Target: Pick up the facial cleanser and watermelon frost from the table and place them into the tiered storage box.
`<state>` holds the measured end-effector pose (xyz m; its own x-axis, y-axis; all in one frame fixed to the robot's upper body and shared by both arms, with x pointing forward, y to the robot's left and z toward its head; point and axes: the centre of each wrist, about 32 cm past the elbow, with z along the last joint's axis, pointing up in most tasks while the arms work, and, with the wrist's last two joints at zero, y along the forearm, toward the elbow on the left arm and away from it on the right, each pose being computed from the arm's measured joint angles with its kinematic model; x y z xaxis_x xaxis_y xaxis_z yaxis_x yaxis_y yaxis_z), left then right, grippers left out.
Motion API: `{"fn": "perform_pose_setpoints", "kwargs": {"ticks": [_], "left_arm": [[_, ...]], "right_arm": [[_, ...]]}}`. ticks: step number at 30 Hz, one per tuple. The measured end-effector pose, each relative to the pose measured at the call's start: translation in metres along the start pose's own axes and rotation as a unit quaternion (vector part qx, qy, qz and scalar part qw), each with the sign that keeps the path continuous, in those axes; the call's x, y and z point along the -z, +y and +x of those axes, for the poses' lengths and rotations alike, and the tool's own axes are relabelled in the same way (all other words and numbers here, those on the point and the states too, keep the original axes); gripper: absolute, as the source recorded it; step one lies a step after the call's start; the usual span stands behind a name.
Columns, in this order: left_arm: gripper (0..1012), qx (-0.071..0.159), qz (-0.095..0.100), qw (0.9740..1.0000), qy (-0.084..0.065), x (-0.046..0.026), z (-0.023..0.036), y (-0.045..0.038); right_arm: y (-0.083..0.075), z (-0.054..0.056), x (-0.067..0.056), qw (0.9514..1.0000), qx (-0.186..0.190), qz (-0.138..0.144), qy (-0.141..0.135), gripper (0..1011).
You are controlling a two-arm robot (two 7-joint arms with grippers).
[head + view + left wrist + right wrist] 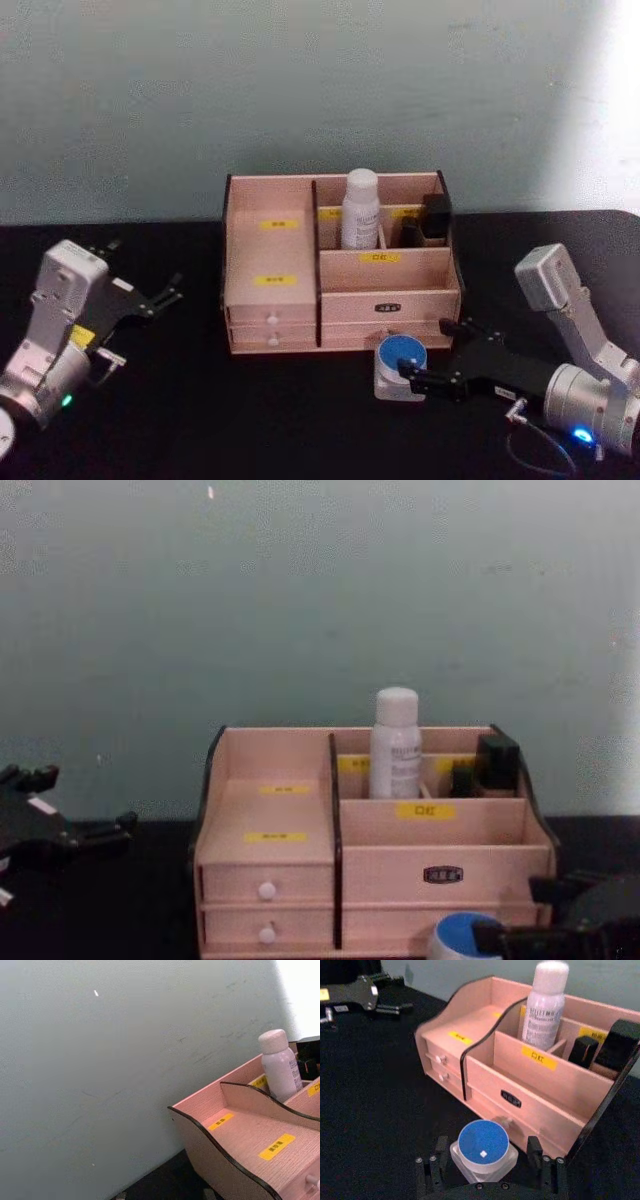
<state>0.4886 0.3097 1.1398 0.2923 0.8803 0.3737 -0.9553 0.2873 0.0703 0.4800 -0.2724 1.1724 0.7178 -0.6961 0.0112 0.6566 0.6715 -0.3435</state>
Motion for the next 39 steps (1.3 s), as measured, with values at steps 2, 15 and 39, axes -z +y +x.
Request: {"fn": "perform_pose_setpoints", "kwargs": {"ticks": [2, 15, 39], "left_arm": [[1001, 0.0, 0.0, 1.0, 0.0, 0.0, 0.0, 0.0], [1001, 0.0, 0.0, 1.0, 0.0, 0.0, 0.0, 0.0], [1001, 0.0, 0.0, 1.0, 0.0, 0.0, 0.0, 0.0]], "right_arm": [[0.001, 0.0, 0.0, 1.0, 0.0, -0.008, 0.001, 1000], [0.009, 0.002, 0.004, 0.9996, -0.007, -0.029, 0.005, 1000], [0.023, 0.003, 0.004, 0.9993, -0.011, -0.032, -0.014, 1000]]}}
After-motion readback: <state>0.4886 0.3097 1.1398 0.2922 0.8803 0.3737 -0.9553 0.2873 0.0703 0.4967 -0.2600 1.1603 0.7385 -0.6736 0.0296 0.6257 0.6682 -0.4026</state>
